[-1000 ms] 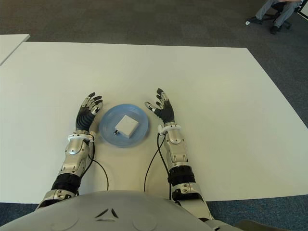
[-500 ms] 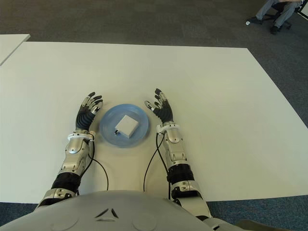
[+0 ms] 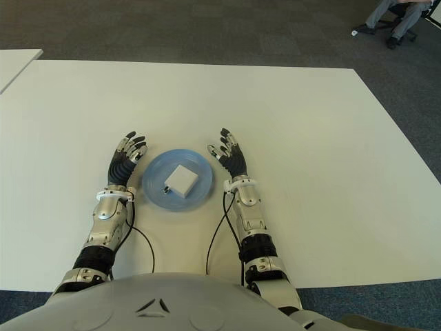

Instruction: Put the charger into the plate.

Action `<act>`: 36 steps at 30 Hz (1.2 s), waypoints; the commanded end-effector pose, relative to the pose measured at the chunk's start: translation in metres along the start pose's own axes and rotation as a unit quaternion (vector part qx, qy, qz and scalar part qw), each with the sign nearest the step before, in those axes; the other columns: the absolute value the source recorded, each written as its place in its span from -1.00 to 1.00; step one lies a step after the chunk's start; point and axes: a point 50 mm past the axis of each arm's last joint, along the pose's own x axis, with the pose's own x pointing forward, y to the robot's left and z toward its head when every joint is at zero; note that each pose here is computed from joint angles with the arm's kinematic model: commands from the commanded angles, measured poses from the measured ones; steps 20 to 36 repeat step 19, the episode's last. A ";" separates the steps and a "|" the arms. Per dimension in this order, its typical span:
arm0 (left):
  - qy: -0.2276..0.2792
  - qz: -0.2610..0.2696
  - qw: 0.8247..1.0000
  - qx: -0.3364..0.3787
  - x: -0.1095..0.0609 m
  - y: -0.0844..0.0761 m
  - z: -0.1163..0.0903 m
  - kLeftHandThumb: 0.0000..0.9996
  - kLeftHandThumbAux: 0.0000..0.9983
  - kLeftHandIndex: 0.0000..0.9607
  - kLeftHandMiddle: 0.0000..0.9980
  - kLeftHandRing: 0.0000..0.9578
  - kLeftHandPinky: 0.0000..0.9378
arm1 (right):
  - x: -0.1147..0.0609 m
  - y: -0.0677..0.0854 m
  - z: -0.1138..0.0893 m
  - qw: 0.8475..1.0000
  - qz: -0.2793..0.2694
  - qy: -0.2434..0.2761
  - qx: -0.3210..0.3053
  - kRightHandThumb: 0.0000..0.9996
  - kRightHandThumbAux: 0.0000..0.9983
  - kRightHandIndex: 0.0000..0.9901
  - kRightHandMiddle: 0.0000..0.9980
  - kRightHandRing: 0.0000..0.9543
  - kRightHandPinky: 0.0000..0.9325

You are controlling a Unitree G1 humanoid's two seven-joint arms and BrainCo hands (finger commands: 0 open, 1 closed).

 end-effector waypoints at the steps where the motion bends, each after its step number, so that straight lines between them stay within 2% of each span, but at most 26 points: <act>1: 0.049 0.010 0.999 -0.002 -0.010 0.003 -0.018 -1.00 0.11 -0.74 -0.56 -0.53 -0.52 | 0.000 -0.003 -0.005 1.000 -0.002 0.012 -0.006 -1.00 0.40 -0.83 -0.84 -0.87 -0.84; 5: 0.048 0.012 0.999 -0.002 -0.010 0.003 -0.018 -1.00 0.12 -0.74 -0.55 -0.53 -0.51 | 0.001 -0.004 -0.006 1.000 -0.003 0.013 -0.008 -1.00 0.40 -0.81 -0.82 -0.85 -0.83; 13: 0.046 0.010 0.999 -0.007 -0.010 0.002 -0.018 -1.00 0.12 -0.74 -0.56 -0.54 -0.54 | 0.003 -0.017 -0.011 0.999 -0.016 0.025 -0.013 -1.00 0.39 -0.81 -0.79 -0.84 -0.86; 36: 0.046 0.010 0.999 -0.007 -0.010 0.003 -0.018 -1.00 0.14 -0.75 -0.57 -0.55 -0.53 | 0.003 -0.018 -0.012 0.999 -0.017 0.025 -0.015 -1.00 0.36 -0.82 -0.78 -0.84 -0.88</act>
